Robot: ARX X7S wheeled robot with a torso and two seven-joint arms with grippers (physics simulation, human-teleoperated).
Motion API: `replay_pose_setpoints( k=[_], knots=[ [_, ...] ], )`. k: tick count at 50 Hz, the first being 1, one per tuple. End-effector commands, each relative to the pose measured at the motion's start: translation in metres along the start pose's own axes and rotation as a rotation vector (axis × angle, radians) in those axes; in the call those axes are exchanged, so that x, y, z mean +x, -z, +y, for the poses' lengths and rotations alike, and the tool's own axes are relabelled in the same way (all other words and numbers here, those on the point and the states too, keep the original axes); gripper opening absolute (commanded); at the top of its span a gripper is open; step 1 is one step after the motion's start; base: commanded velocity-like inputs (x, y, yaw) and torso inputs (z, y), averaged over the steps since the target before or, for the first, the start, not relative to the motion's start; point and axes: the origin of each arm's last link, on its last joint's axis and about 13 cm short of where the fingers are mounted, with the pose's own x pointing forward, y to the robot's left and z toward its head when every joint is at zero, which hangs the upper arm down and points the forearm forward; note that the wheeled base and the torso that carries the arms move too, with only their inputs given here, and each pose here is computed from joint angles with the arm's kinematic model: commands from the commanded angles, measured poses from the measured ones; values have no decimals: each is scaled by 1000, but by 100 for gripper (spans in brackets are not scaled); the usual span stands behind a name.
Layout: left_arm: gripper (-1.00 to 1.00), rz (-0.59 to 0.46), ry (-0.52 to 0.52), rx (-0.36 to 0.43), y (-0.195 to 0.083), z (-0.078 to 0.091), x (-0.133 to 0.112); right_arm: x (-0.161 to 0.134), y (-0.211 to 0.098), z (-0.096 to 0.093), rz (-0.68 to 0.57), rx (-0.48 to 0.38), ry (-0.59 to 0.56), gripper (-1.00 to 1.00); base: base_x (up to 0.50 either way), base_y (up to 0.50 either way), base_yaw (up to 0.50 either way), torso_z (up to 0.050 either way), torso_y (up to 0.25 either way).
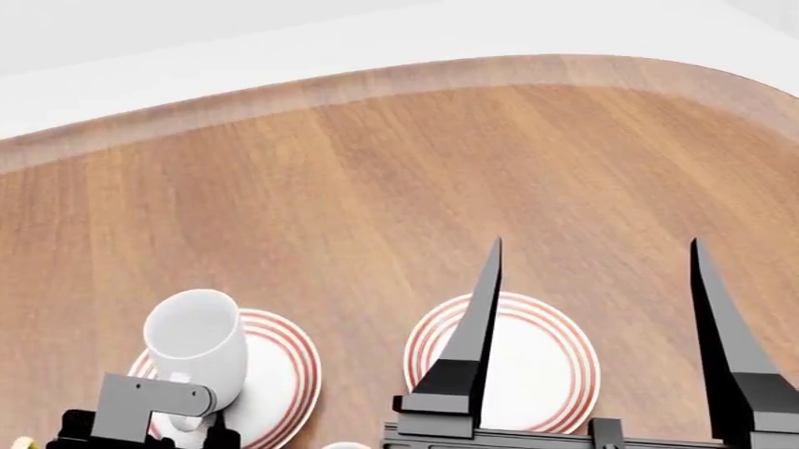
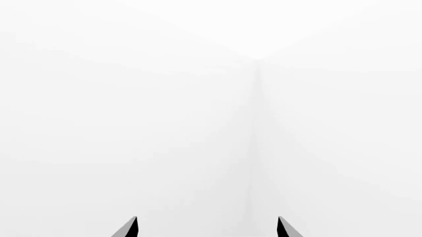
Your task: Put the white mug on the left plate.
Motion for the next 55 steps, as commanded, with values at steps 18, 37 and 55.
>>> replay_pose_setpoints(
  k=[18,37,55],
  knots=[
    [100,-203,36,-64,-51,4,-71,1,-1,2,-8,5,-9,100,0,0,0,0,0],
    [100,-489,44,-109,-91,6,-120,0,-1,1,-10,1,-10,100,0,0,0,0,0],
    [100,-638,52,-125,-102,4,-158,-3,0,2,0,-16,-11,100,0,0,0,0,0]
  ],
)
